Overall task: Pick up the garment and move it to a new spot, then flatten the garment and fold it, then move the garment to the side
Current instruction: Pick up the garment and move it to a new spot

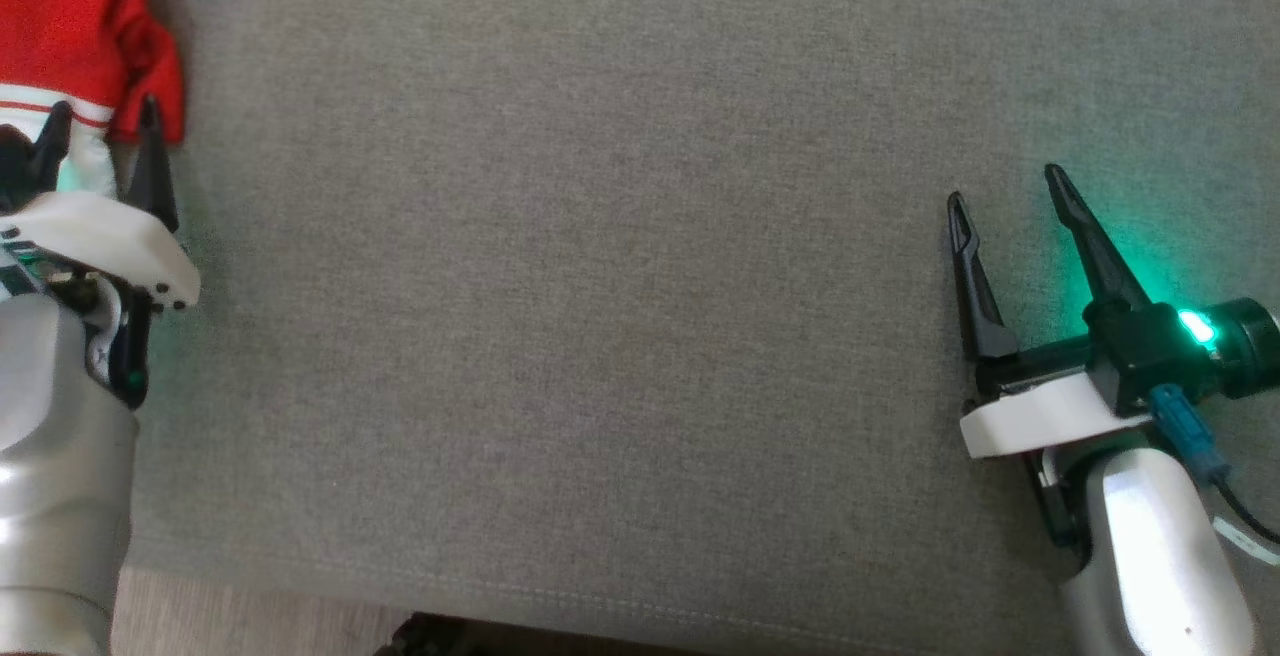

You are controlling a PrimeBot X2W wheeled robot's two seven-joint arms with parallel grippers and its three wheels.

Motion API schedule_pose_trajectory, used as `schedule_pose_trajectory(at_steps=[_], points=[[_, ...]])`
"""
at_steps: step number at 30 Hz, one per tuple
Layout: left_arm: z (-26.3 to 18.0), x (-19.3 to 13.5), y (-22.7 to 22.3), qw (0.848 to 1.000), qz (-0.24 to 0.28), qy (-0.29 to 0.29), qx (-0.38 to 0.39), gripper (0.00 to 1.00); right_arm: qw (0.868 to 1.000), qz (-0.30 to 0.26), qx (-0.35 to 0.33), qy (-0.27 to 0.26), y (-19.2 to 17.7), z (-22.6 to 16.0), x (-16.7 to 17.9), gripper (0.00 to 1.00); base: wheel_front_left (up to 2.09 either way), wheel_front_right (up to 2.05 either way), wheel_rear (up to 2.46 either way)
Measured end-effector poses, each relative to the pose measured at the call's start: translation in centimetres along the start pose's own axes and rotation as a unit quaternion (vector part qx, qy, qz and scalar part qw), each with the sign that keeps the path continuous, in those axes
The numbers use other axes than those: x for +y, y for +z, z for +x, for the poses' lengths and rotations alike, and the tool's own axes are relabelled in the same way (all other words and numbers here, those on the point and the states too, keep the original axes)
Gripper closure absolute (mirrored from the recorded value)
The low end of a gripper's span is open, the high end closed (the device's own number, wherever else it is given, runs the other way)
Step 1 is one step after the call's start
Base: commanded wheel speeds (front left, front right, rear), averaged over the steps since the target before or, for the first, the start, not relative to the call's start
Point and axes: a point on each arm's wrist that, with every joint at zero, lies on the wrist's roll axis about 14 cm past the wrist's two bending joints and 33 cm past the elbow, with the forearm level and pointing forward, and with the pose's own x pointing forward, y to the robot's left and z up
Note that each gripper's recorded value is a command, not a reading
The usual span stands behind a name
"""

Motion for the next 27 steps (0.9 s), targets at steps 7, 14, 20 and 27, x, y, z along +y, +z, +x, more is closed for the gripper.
schedule_pose_trajectory(at_steps=[7, 14, 20, 27], points=[[1.7, 0.7, -1.4, 0.999, 0.004, 0.027, 0.029, 0.49, 1.000, -0.001, 0.000, -0.008, -0.4, 0.6, -0.8, 0.00, 0.00, 0.00, 0.00], [1.6, 2.1, -0.2, 0.999, 0.011, 0.046, 0.002, 1.00, 1.000, 0.000, -0.005, -0.013, 0.0, 0.4, -1.1, 0.00, 0.00, 0.00, 0.00], [0.2, 4.0, 6.6, 0.993, 0.056, 0.053, -0.088, 1.00, 1.000, 0.007, -0.025, -0.015, 1.5, -0.4, -1.0, 0.00, 0.00, 0.00, 0.00], [-3.4, 3.4, 15.9, 0.972, 0.114, 0.033, -0.203, 1.00, 0.998, 0.019, -0.055, -0.023, 4.0, -2.2, -1.0, 0.00, 0.00, 0.00, 0.00]])
